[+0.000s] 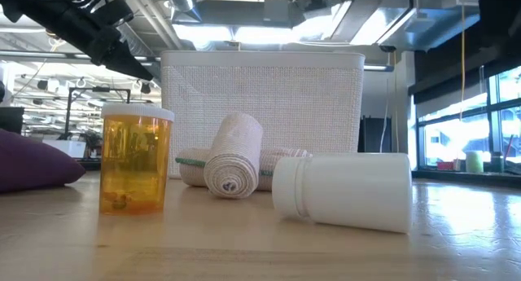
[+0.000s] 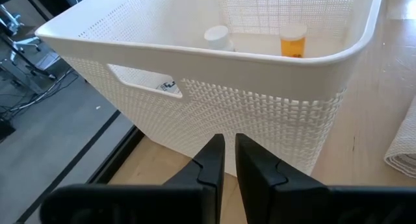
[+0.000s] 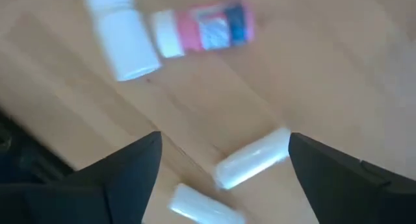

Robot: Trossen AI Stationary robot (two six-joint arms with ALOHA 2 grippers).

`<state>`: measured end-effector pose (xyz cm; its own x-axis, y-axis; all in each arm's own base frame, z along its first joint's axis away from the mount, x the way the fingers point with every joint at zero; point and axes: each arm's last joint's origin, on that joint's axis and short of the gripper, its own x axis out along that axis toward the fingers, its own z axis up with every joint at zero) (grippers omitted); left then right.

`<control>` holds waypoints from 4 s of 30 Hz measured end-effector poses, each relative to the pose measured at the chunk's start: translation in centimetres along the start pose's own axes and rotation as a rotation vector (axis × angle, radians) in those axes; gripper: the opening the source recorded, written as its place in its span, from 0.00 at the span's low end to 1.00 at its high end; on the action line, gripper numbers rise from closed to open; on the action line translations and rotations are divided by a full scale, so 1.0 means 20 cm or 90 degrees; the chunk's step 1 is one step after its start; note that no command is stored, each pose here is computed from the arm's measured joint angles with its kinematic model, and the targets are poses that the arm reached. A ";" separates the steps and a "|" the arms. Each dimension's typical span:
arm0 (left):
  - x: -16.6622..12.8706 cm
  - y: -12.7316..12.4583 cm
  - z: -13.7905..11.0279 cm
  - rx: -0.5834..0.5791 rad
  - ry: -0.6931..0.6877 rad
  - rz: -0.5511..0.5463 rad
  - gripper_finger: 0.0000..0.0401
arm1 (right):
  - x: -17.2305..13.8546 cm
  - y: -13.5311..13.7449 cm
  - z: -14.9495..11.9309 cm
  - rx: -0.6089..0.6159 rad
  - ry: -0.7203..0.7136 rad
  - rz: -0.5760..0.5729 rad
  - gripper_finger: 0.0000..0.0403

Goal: Pick & place medical supplies in basket/bin
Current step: Put the top white rolled gauze into the white bin

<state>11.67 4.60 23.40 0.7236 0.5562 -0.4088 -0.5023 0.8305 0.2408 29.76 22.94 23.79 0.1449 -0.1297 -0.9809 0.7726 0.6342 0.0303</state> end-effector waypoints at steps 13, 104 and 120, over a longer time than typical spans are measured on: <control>0.00 0.00 0.00 -0.002 -0.004 0.000 0.08 | 0.26 -0.11 -0.13 0.310 0.072 -0.087 0.83; 0.00 0.00 0.00 -0.001 -0.004 0.001 0.08 | 0.17 -0.73 1.77 -0.046 -0.269 0.128 0.15; 0.00 0.00 0.00 -0.001 -0.004 0.000 0.08 | 0.42 -0.76 1.68 0.023 -0.220 0.141 0.18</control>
<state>11.69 4.61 23.45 0.7261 0.5569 -0.4032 -0.5036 0.8300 0.2396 40.00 -13.31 21.49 0.5036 -0.2455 -0.8283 0.7203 0.6487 0.2457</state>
